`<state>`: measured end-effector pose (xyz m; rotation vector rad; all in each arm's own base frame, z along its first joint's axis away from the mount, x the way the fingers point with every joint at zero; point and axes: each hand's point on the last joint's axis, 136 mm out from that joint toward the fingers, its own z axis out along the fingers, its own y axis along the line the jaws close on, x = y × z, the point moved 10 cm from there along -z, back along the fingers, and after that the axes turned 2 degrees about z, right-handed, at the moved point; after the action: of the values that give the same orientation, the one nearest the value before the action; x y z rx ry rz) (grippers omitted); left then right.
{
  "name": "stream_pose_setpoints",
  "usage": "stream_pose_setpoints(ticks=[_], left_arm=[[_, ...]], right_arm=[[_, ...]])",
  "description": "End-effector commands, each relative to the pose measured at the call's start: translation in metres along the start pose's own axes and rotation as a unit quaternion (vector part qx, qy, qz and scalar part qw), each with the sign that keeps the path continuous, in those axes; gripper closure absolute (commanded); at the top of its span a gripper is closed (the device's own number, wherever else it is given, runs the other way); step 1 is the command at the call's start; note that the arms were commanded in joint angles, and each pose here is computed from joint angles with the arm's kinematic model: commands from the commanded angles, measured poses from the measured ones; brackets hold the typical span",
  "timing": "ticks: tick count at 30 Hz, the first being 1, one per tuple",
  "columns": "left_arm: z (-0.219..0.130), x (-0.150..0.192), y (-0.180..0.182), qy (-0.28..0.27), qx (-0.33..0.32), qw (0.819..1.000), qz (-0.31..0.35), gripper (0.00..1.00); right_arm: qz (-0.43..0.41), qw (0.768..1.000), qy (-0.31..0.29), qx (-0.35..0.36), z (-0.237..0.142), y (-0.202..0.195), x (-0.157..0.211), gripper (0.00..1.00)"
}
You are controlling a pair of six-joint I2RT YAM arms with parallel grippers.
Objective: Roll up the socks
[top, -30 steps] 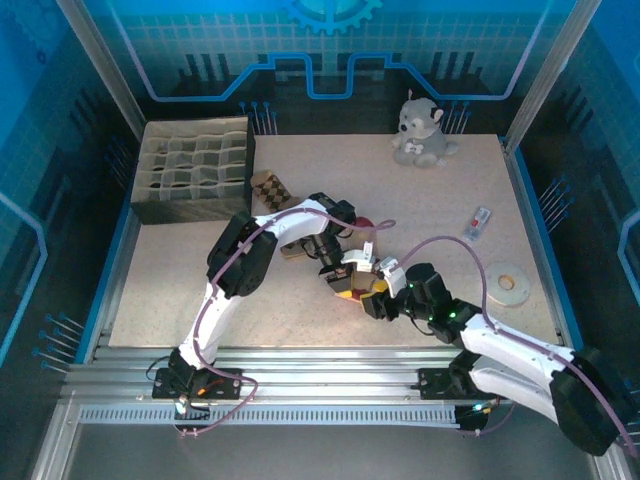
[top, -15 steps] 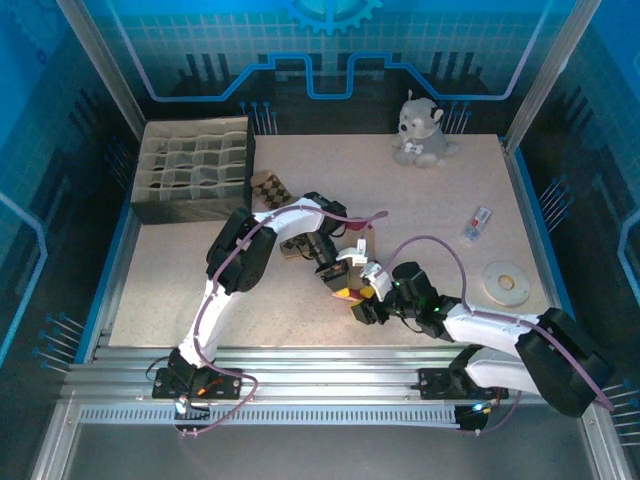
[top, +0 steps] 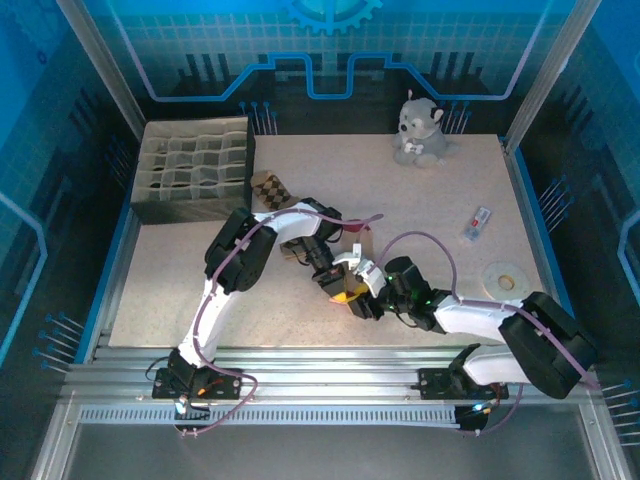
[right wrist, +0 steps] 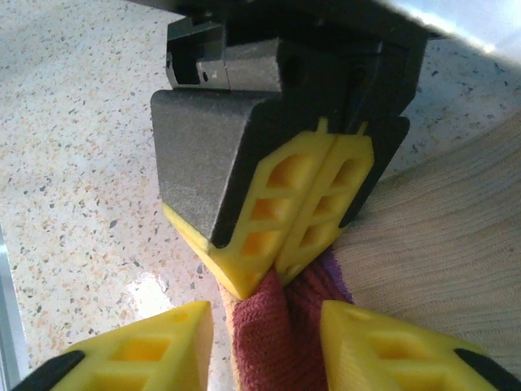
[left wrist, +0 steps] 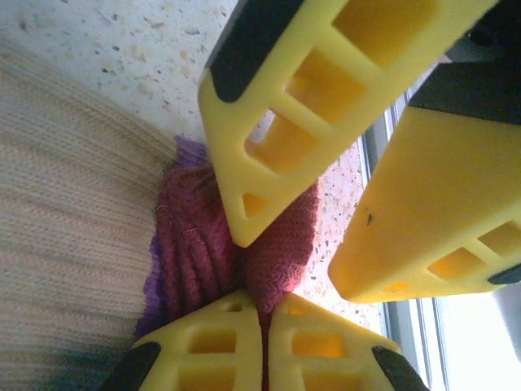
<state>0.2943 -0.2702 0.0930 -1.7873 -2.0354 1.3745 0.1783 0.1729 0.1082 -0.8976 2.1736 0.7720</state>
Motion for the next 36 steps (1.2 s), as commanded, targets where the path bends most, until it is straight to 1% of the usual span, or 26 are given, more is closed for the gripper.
stream_pose_setpoints(ticks=[1, 4, 9, 12, 15, 16, 17, 19, 20, 21, 22, 25, 27, 30, 33, 36], left_arm=[[-0.013, -0.005, -0.007, -0.027, -0.007, 1.0, 0.014, 1.0], [-0.016, -0.004, -0.007, -0.033, -0.006, 0.999, 0.012, 1.0], [-0.022, -0.003, -0.007, -0.042, -0.007, 0.999, 0.013, 1.0], [-0.025, -0.004, -0.008, -0.049, -0.008, 0.999, 0.015, 1.0], [-0.029, -0.005, -0.009, -0.058, -0.009, 0.998, 0.018, 1.0], [-0.029, -0.004, -0.009, -0.06, -0.01, 0.998, 0.019, 1.0], [-0.03, -0.004, -0.009, -0.062, -0.011, 0.998, 0.019, 1.0], [-0.03, -0.003, -0.009, -0.065, -0.018, 0.998, 0.021, 1.0], [-0.029, -0.001, -0.009, -0.066, -0.022, 0.997, 0.022, 1.0], [-0.028, 0.0, -0.009, -0.07, -0.031, 0.997, 0.025, 1.0], [-0.028, 0.002, -0.009, -0.076, -0.044, 0.996, 0.027, 0.93], [-0.026, 0.009, -0.012, -0.1, -0.085, 0.99, 0.047, 0.8], [-0.027, 0.012, -0.015, -0.114, -0.111, 0.986, 0.057, 0.75], [-0.031, 0.017, -0.018, -0.134, -0.144, 0.978, 0.068, 0.72], [-0.036, 0.02, -0.023, -0.149, -0.171, 0.971, 0.08, 0.7], [-0.04, 0.023, -0.03, -0.161, -0.196, 0.962, 0.102, 0.67]], right_arm=[[-0.015, 0.999, -0.008, -0.028, 0.004, 0.007, -0.009, 0.56], [-0.015, 0.999, -0.001, -0.033, 0.008, 0.006, -0.009, 0.55], [-0.012, 0.999, 0.007, -0.038, 0.012, 0.005, -0.009, 0.55], [-0.01, 0.999, 0.012, -0.038, 0.015, 0.005, -0.011, 0.59], [-0.005, 0.999, 0.022, -0.035, 0.019, 0.003, -0.011, 0.71], [-0.004, 0.999, 0.026, -0.036, 0.021, 0.003, -0.012, 0.76], [0.0, 0.999, 0.03, -0.031, 0.023, 0.001, -0.012, 0.84], [0.018, 0.999, 0.039, -0.011, 0.024, -0.003, -0.013, 0.97], [0.028, 0.999, 0.042, -0.004, 0.025, -0.006, -0.015, 1.0], [0.041, 0.998, 0.04, 0.001, 0.025, -0.009, -0.017, 1.0], [0.06, 0.997, 0.054, 0.003, 0.024, -0.012, -0.016, 1.0], [0.112, 0.991, 0.068, 0.003, 0.025, -0.021, -0.019, 1.0], [0.153, 0.985, 0.084, 0.002, 0.026, -0.027, -0.018, 1.0], [0.201, 0.973, 0.111, 0.001, 0.03, -0.034, -0.013, 1.0], [0.237, 0.962, 0.137, 0.02, 0.033, -0.039, -0.002, 1.0], [0.255, 0.955, 0.146, 0.038, 0.031, -0.042, 0.002, 1.0]])
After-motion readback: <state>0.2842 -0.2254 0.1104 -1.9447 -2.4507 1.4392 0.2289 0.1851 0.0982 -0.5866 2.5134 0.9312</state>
